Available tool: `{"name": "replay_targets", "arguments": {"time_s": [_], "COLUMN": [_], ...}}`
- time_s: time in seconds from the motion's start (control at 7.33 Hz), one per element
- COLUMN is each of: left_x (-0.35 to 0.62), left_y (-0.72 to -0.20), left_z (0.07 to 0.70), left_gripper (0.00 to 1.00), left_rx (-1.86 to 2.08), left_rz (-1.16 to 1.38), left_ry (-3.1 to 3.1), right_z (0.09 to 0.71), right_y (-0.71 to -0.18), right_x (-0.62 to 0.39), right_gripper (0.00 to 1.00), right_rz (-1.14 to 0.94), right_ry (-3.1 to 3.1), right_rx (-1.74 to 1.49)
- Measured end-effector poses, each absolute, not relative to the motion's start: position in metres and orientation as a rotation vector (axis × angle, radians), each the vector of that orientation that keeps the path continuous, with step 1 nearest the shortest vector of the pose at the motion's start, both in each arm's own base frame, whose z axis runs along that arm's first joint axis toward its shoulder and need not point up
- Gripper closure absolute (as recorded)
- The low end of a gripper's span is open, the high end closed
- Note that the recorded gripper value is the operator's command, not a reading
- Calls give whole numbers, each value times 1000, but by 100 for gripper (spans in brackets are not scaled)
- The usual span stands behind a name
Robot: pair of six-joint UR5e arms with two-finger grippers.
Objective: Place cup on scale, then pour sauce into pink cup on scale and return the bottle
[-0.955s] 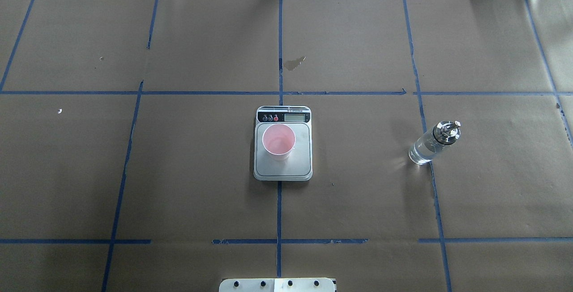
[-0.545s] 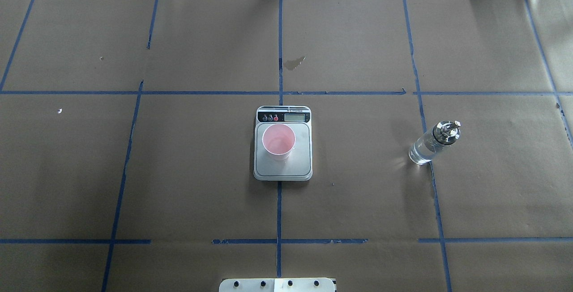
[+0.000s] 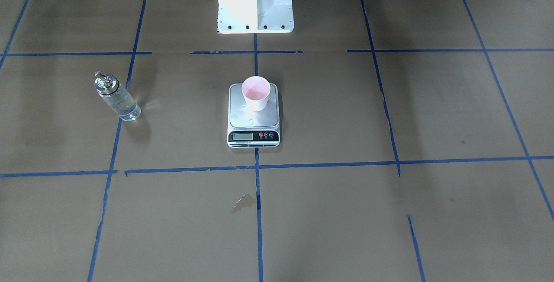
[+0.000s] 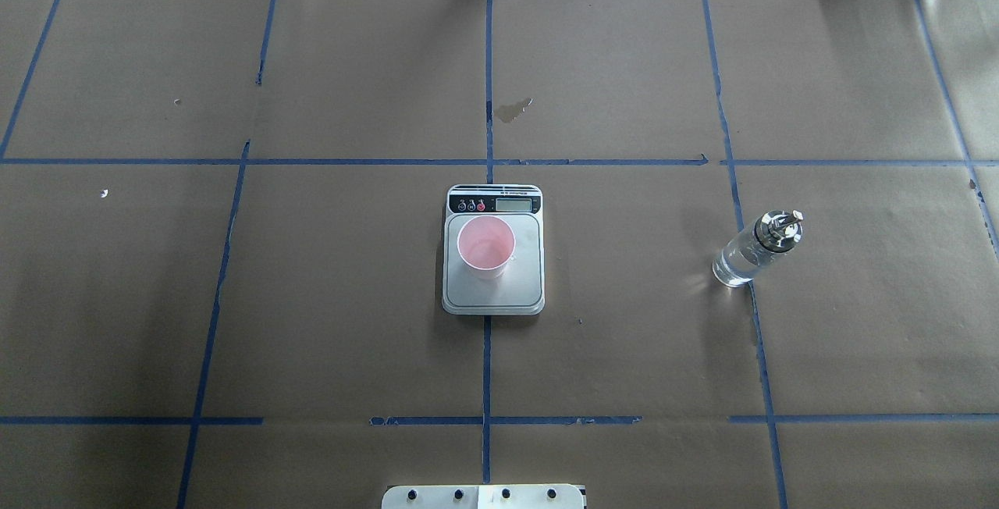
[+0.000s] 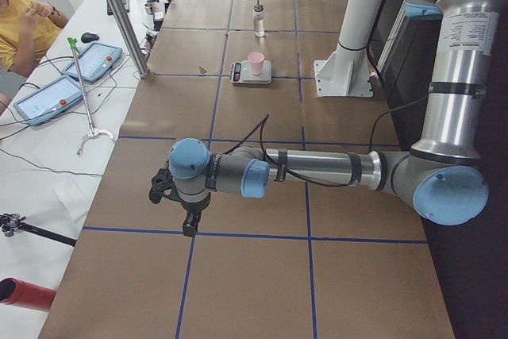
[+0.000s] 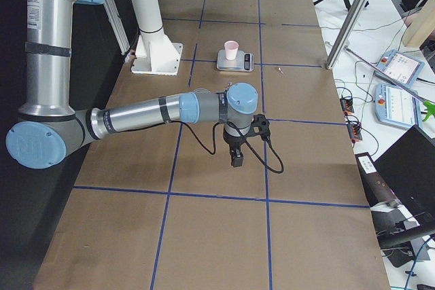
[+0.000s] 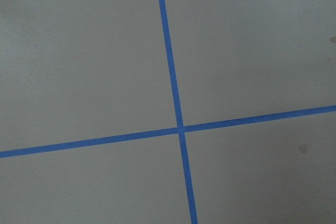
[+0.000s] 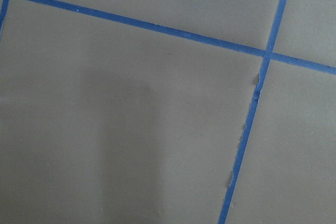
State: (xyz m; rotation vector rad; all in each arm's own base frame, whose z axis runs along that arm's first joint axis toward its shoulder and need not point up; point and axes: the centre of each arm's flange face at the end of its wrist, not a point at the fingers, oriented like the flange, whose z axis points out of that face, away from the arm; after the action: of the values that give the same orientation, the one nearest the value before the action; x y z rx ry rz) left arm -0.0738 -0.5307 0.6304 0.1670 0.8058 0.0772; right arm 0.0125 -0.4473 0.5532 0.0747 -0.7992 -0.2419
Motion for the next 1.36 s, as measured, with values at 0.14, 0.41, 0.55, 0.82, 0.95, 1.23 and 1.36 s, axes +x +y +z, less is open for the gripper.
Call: {"name": "replay_targets", "arguments": {"time_s": [0.14,0.41,0.55,0.82,0.95,1.23,1.36], "left_x": [-74,-74,-74,-74,-74,-74,-74], "left_y": [-530,-523,-522,-523,-524,-524,-524], "left_z": [636,647,646,641,632,624,624], "left_gripper": [0,0,0,0,0,0,0], "left_rx": [160,145,152,184,199,214,215], "left_rz": [75,71,74,85,90,95,95], "left_ry": [806,807,805,803,805,808,808], "right_z": [553,557,558,557,556,551,550], "right_y": [-449,-453,-453,-454,-454,-454,-455], "right_x": [12,12,12,12,12,10,7], "right_gripper": [0,0,0,0,0,0,0], "right_rz": [-250,-255,-254,-256,-258,-263,-267], "right_ry": [-799,-798,-800,-800,-800,-804,-807], "right_rx": [93,102,102,105,109,115,113]}}
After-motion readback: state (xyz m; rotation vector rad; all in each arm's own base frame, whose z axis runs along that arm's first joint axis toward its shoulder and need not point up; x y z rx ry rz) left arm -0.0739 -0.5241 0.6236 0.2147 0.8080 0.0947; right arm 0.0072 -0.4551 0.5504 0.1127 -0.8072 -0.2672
